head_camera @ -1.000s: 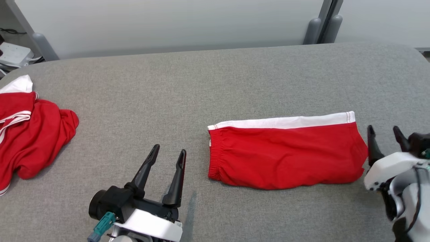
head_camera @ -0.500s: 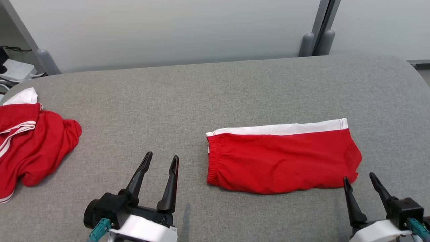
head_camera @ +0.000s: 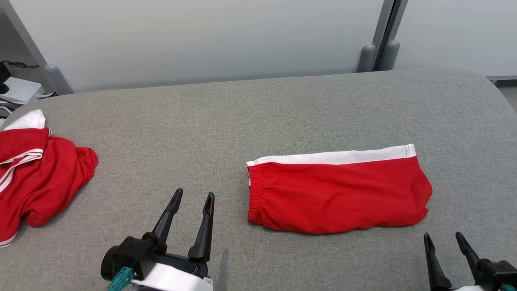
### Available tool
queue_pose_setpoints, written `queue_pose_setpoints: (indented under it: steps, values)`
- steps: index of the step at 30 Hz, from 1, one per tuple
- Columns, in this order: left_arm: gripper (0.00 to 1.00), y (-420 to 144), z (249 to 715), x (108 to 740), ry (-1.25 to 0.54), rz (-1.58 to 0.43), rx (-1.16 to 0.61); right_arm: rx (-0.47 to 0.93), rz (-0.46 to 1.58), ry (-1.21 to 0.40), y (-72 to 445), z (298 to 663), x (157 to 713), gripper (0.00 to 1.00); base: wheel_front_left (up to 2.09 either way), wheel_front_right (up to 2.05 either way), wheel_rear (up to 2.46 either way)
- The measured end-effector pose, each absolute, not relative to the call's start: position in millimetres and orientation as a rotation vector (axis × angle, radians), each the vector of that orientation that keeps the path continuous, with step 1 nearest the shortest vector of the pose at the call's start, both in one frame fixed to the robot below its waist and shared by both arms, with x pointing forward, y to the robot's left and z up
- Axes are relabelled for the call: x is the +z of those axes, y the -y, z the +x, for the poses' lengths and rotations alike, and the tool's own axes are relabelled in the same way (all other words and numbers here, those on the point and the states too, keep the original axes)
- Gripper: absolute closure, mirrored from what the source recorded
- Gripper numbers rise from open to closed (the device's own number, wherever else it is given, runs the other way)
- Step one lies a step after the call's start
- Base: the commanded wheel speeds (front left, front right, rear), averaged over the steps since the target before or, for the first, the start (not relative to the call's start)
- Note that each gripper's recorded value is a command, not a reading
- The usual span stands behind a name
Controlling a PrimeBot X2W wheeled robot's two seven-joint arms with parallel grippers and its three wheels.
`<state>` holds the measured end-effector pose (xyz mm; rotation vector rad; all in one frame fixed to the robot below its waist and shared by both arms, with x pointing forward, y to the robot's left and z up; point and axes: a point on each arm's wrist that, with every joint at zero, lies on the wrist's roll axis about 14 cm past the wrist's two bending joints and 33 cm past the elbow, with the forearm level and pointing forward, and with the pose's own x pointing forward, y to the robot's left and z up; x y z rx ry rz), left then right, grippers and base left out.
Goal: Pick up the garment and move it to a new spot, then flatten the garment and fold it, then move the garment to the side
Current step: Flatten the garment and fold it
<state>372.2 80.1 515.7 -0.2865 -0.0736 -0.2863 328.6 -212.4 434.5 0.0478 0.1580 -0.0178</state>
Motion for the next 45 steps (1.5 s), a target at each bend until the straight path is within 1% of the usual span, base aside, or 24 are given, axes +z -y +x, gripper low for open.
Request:
queue_pose_setpoints:
  steps: [3, 5, 9, 12, 17, 24, 31, 32, 33, 34, 35, 36, 41, 45]
  values:
    - [0.0, -79.2, 373.1, 513.3, 0.066, -0.288, -0.288, -0.057, 0.093, -0.183, 218.9, 328.8, 425.6, 0.0, 0.0, 0.0, 0.0]
    - [0.0, -78.3, 373.4, 511.4, 0.06, -0.289, -0.29, -0.093, 0.148, -0.189, 223.3, 335.0, 421.6, 0.0, 0.0, 0.0, 0.0]
    - [0.0, -77.2, 373.7, 506.9, 0.046, -0.291, -0.292, -0.143, 0.276, -0.176, 228.3, 358.6, 421.5, 0.0, 0.0, 0.0, 0.0]
    - [0.0, -77.6, 374.7, 503.4, 0.036, -0.292, -0.289, -0.161, 0.333, -0.202, 229.6, 373.7, 413.9, 0.0, 0.0, 0.0, 0.0]
    - [0.0, -81.8, 375.3, 498.3, 0.022, -0.292, -0.274, -0.174, 0.345, -0.28, 238.3, 392.8, 399.6, 0.0, 0.0, 0.0, 0.0]
    - [0.0, -84.6, 378.3, 498.8, 0.026, -0.29, -0.266, -0.146, 0.372, -0.413, 221.1, 402.4, 374.6, 0.0, 0.0, 0.0, 0.0]
    - [0.0, -87.5, 378.6, 497.0, 0.022, -0.288, -0.256, -0.132, 0.384, -0.46, 210.6, 408.9, 365.8, 0.0, 0.0, 0.0, 0.0]
    - [0.0, -87.7, 379.4, 497.7, 0.024, -0.288, -0.256, -0.132, 0.386, -0.46, 210.0, 410.1, 365.9, 0.12, 0.0, 0.0, 0.0]
    - [0.0, -87.7, 380.5, 498.6, 0.027, -0.287, -0.257, -0.13, 0.387, -0.465, 209.2, 410.8, 365.3, 0.33, 0.0, 0.0, 0.0]
    - [0.0, -87.6, 381.2, 499.1, 0.029, -0.287, -0.257, -0.13, 0.387, -0.469, 209.3, 411.5, 365.0, 0.6, 0.0, 0.0, 0.0]
    - [0.0, -87.5, 381.3, 498.7, 0.027, -0.287, -0.257, -0.131, 0.389, -0.469, 209.5, 412.2, 365.0, 0.85, 0.0, 0.0, 0.0]
    - [0.0, -87.4, 381.4, 498.2, 0.026, -0.287, -0.258, -0.132, 0.393, -0.468, 209.2, 413.2, 365.5, 1.0, 0.0, 0.0, 0.0]
    - [0.0, -87.2, 380.7, 498.8, 0.028, -0.281, -0.261, -0.124, 0.399, -0.465, 205.9, 415.6, 368.0, 1.0, 0.0, 0.0, 0.0]
    - [0.0, -88.3, 379.4, 501.5, 0.036, -0.275, -0.259, -0.111, 0.38, -0.433, 207.3, 418.5, 376.3, 1.0, 0.0, 0.0, 0.0]
